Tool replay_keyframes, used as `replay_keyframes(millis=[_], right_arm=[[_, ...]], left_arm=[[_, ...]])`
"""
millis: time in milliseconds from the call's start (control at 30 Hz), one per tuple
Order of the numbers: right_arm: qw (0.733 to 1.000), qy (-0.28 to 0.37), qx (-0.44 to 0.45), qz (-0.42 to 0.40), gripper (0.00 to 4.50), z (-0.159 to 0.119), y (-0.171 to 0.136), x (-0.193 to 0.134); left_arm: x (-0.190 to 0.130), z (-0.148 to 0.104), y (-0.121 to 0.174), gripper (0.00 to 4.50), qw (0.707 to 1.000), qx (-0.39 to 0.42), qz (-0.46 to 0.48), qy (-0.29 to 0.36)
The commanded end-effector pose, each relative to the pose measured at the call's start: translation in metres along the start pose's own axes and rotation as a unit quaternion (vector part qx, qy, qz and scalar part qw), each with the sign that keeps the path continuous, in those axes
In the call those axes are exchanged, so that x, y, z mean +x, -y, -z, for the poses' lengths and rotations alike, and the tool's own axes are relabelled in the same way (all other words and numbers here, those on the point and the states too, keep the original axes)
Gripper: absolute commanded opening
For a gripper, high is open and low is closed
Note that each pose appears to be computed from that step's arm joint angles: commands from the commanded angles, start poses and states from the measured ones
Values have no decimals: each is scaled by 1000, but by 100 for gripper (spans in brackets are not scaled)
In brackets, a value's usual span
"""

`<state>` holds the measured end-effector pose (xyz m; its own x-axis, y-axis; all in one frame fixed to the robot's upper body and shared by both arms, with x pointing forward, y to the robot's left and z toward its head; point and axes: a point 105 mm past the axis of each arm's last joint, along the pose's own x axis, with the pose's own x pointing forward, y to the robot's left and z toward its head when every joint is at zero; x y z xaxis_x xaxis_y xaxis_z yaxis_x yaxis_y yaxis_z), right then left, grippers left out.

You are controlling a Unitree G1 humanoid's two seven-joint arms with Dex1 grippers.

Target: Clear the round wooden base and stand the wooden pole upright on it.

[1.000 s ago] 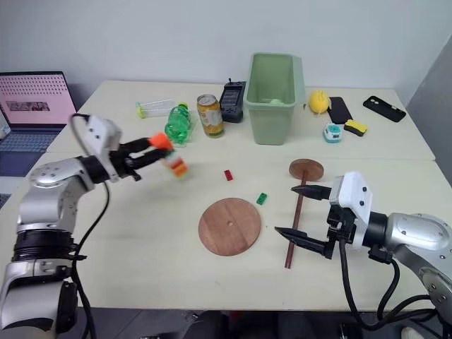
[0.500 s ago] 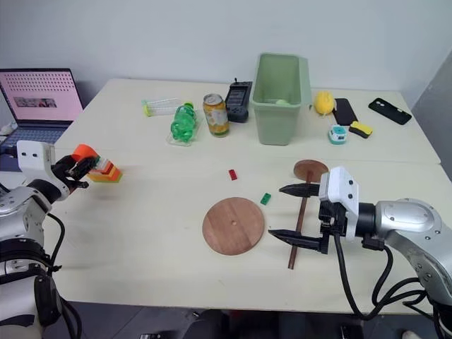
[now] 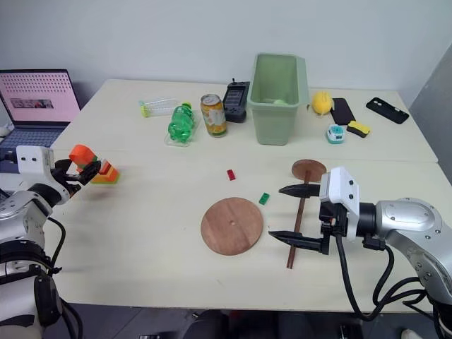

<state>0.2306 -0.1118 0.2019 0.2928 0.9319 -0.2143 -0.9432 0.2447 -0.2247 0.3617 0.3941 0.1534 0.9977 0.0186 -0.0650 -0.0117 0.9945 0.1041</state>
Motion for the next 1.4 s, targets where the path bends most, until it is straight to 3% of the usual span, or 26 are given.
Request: replay_keyframes(millis=[33, 133, 200, 267, 333, 400, 433, 533, 667, 800, 967, 1267, 1400], right_arm=[[1000, 6, -24, 5, 450, -7, -1, -2], [1000, 2, -24, 19, 450, -5, 1, -6], [998, -2, -12, 54, 450, -2, 8, -18], [996, -9, 5, 86, 450, 3, 12, -29], [995, -16, 12, 96, 450, 6, 12, -34], [994, -16, 35, 107, 450, 8, 11, -35], [992, -19, 44, 121, 450, 11, 13, -34], [987, -29, 57, 150, 450, 15, 15, -27], [972, -61, 127, 190, 450, 27, 19, -17], [938, -93, 198, 268, 450, 38, 42, -18], [908, -136, 277, 284, 450, 48, 56, -4], [836, -238, 339, 359, 450, 76, 101, 7], [827, -242, 371, 346, 450, 74, 111, 18]], left_arm=[[-16, -36, -17, 434, 998, 26, -22, 59], [-25, -47, -17, 434, 995, 53, -26, 77], [-41, -78, -12, 434, 988, 105, -10, 113], [-49, -107, 15, 434, 978, 145, 54, 140], [-51, -117, 47, 434, 970, 151, 130, 142], [-57, -116, 97, 434, 947, 150, 259, 118], [-65, -108, 129, 434, 922, 152, 345, 92], [-88, -85, 187, 434, 853, 160, 495, 33], [-109, -63, 226, 434, 783, 178, 596, -6], [-109, -54, 244, 434, 747, 211, 631, -4], [-107, -51, 260, 434, 724, 239, 647, 16], [-101, -54, 284, 434, 712, 249, 655, 51], [-99, -55, 287, 434, 718, 247, 648, 57]])
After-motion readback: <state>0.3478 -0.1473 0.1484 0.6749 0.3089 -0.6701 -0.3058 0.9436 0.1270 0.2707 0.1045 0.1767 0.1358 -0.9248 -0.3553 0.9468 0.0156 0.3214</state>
